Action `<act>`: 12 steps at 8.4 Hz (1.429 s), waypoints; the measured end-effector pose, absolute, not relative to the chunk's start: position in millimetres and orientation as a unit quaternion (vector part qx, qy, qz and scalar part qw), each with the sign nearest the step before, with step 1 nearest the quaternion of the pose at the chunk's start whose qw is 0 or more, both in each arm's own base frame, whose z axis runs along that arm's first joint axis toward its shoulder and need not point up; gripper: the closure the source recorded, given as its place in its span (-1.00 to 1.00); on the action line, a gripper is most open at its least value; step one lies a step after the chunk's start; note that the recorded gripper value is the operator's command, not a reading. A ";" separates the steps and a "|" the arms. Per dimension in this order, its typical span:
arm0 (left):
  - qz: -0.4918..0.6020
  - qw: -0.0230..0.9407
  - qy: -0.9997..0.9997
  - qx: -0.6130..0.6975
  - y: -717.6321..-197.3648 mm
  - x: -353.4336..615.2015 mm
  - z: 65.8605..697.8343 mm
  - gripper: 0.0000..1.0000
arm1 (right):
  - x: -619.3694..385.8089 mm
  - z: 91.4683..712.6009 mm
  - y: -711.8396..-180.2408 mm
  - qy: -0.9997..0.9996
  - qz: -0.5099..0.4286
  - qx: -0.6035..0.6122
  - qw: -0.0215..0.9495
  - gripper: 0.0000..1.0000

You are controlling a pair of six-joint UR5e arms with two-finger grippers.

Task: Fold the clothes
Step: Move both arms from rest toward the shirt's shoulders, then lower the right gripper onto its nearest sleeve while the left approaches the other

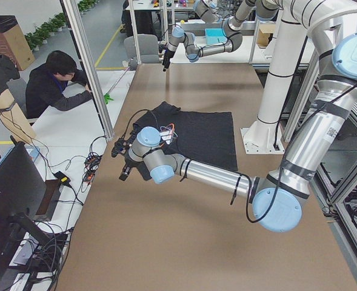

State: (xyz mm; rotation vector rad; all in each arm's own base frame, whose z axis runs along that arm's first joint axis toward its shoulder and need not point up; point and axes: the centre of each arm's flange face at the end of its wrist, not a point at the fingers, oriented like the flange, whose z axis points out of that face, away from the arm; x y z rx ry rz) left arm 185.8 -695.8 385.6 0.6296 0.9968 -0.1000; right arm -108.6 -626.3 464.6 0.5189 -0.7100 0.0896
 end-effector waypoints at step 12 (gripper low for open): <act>-0.082 0.818 0.471 0.318 -691.3 305.2 364.1 -0.89 | -306.7 497.0 -617.9 -0.381 0.063 0.255 0.887 -0.88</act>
